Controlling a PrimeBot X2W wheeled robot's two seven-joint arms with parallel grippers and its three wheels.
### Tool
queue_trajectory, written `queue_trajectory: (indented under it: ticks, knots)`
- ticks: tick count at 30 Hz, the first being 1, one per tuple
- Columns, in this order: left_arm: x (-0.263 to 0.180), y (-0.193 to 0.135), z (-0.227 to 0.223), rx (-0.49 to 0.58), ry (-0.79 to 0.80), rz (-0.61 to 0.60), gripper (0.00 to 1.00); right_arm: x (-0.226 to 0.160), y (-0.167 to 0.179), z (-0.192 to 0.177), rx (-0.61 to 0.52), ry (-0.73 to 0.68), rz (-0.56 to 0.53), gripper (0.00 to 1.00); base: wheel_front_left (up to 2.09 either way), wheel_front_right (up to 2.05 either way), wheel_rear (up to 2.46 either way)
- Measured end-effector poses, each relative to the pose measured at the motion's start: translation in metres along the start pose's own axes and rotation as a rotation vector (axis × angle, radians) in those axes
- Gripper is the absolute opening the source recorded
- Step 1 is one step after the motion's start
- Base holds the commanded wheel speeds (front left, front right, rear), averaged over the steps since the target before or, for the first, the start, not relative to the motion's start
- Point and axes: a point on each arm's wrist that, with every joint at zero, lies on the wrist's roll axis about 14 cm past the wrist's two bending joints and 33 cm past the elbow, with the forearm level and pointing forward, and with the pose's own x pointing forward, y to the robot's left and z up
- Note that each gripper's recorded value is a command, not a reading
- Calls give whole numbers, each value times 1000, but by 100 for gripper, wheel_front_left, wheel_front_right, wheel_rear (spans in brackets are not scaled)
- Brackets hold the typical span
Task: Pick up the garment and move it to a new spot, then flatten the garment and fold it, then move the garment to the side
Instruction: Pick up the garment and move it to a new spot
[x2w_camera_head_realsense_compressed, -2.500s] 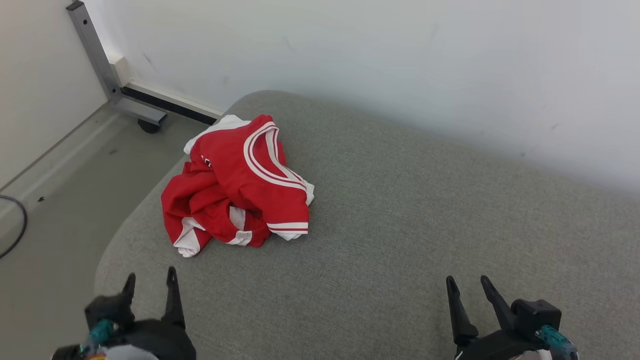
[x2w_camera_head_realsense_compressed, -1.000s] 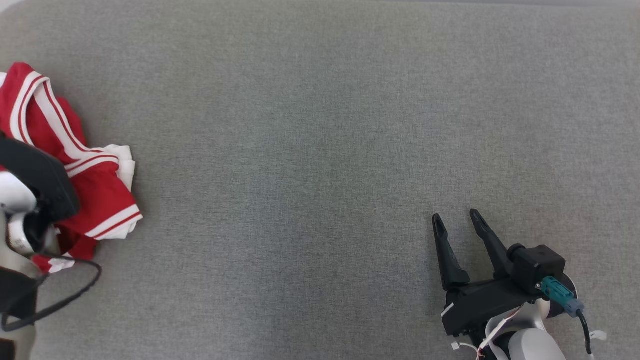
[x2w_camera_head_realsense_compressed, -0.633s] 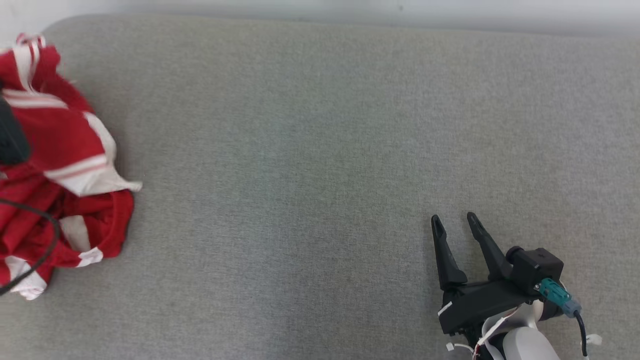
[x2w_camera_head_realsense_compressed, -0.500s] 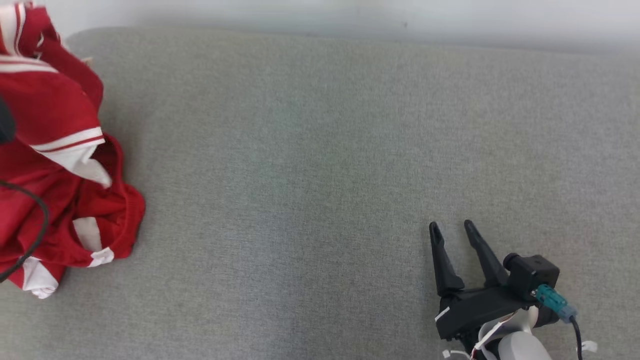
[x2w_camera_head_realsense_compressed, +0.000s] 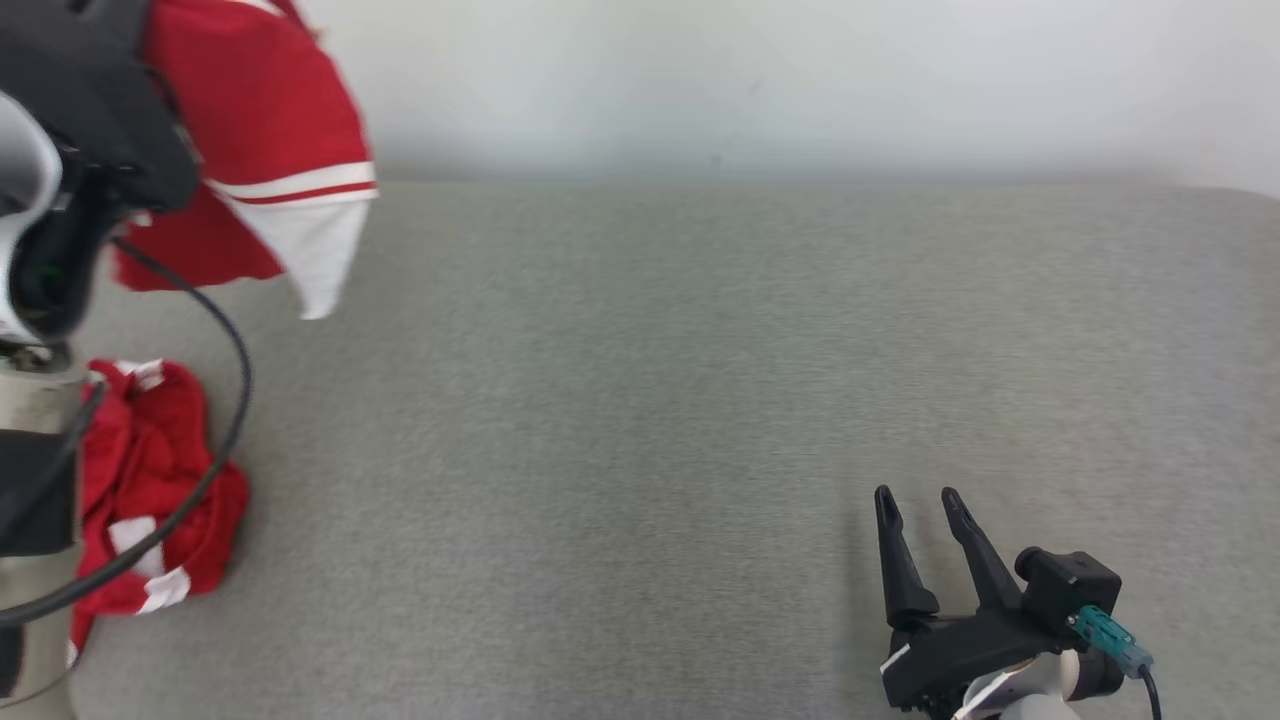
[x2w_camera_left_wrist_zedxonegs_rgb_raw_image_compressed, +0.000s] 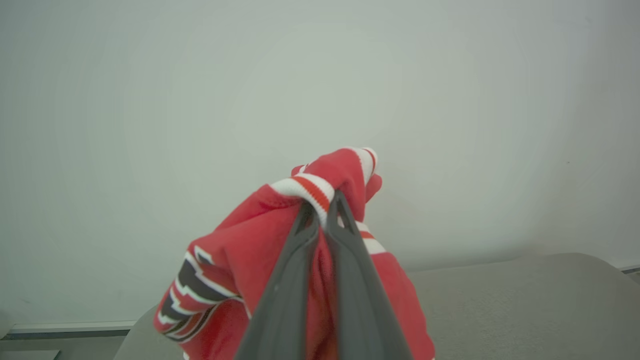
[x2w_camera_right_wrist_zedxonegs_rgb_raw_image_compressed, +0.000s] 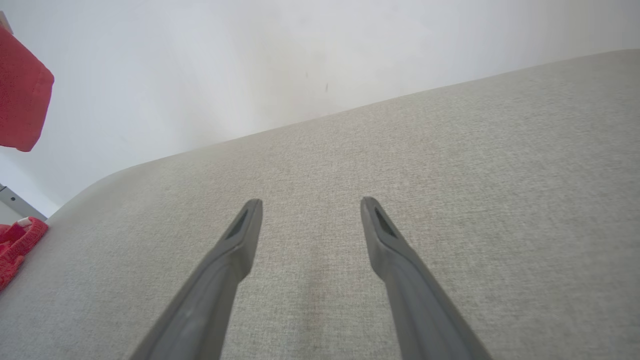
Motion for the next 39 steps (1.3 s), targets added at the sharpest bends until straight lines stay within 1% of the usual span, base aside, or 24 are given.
queue_trajectory:
  ticks: [5, 9, 15, 18, 21, 25, 28, 30, 31, 32, 33, 36, 39]
  knots:
    - [14, -69, 8, -45, -37, -165, 0, -22, -27, 11, -15, -30, -82, 100, 0, 0, 0]
    - [22, -122, -3, -92, -35, -285, 0, -40, -45, 20, -20, -52, -142, 100, 0, 0, 0]
    - [26, -195, -55, -109, 57, -431, 0, -69, -74, 32, -20, -90, -240, 100, 0, 0, 0]
    - [24, -226, -84, -139, 109, -485, 0, -82, -85, 34, -21, -95, -281, 100, 0, 0, 0]
    - [16, -257, -125, -181, 202, -541, 0, -92, -93, 36, -22, -98, -315, 100, 0, 0, 0]
    - [4, -282, -177, -206, 329, -581, 0, -97, -98, 36, -25, -93, -334, 100, 0, 0, 0]
    - [-5, -290, -211, -216, 408, -584, 0, -96, -96, 34, -25, -81, -327, 100, 0, 0, 0]
    - [-10, -292, -228, -247, 445, -571, 0, -94, -94, 33, -22, -78, -320, 100, 0, 0, 0]
    - [-13, -293, -236, -245, 462, -569, 13, -93, -93, 32, -21, -76, -317, 100, 0, 0, 0]
    - [-17, -294, -249, -244, 489, -566, 29, -91, -91, 30, -16, -71, -311, 100, 0, 0, 0]
    - [-20, -295, -255, -243, 500, -568, 100, -90, -91, 30, -14, -69, -309, 100, 0, 0, 0]
    - [-25, -293, -266, -247, 518, -560, 100, -87, -90, 28, -13, -64, -304, 100, 0, 0, 0]
    - [-24, -288, -265, -254, 488, -544, 100, -84, -90, 28, -11, -63, -303, 100, 0, 0, 0]
